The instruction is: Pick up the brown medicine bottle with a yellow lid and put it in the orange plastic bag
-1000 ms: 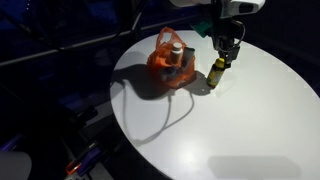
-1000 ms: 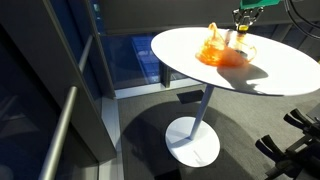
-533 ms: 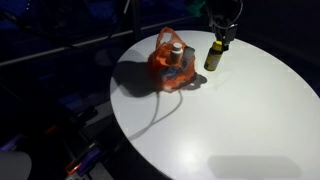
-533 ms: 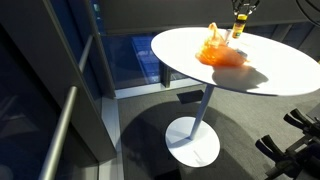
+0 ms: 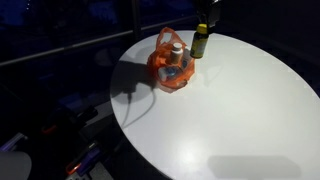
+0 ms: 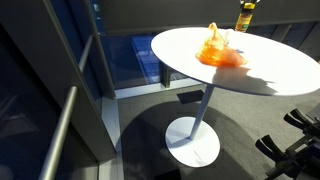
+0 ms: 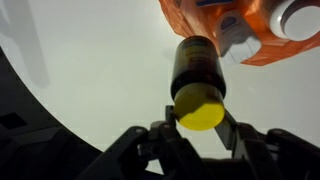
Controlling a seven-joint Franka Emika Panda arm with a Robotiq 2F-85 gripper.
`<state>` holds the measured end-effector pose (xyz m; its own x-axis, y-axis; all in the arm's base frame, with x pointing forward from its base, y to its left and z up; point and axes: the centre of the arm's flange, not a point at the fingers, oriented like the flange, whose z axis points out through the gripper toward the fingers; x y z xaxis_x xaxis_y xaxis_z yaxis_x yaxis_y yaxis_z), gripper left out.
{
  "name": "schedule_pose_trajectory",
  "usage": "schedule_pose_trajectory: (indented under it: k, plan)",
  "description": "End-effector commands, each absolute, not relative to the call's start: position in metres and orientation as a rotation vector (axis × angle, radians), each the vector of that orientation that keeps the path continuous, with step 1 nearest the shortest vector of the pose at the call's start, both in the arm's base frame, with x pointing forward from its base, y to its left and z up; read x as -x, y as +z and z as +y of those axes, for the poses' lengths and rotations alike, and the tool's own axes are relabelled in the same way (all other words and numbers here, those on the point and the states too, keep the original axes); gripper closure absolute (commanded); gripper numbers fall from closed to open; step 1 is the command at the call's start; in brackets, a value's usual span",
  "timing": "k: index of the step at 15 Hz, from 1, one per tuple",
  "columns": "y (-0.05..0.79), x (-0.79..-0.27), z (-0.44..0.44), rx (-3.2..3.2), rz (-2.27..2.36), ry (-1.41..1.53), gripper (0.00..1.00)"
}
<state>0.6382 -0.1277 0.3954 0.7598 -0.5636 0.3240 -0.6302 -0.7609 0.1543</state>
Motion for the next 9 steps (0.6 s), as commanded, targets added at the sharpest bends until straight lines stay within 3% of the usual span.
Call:
schedule_pose_trajectory:
  k: [1,9]
  plan:
    - [0.420,-0.597,-0.100,-2.719,-0.894,0.373,0.81]
    - [0.401,-0.595,-0.056,-2.806,-0.788,0.375,0.81]
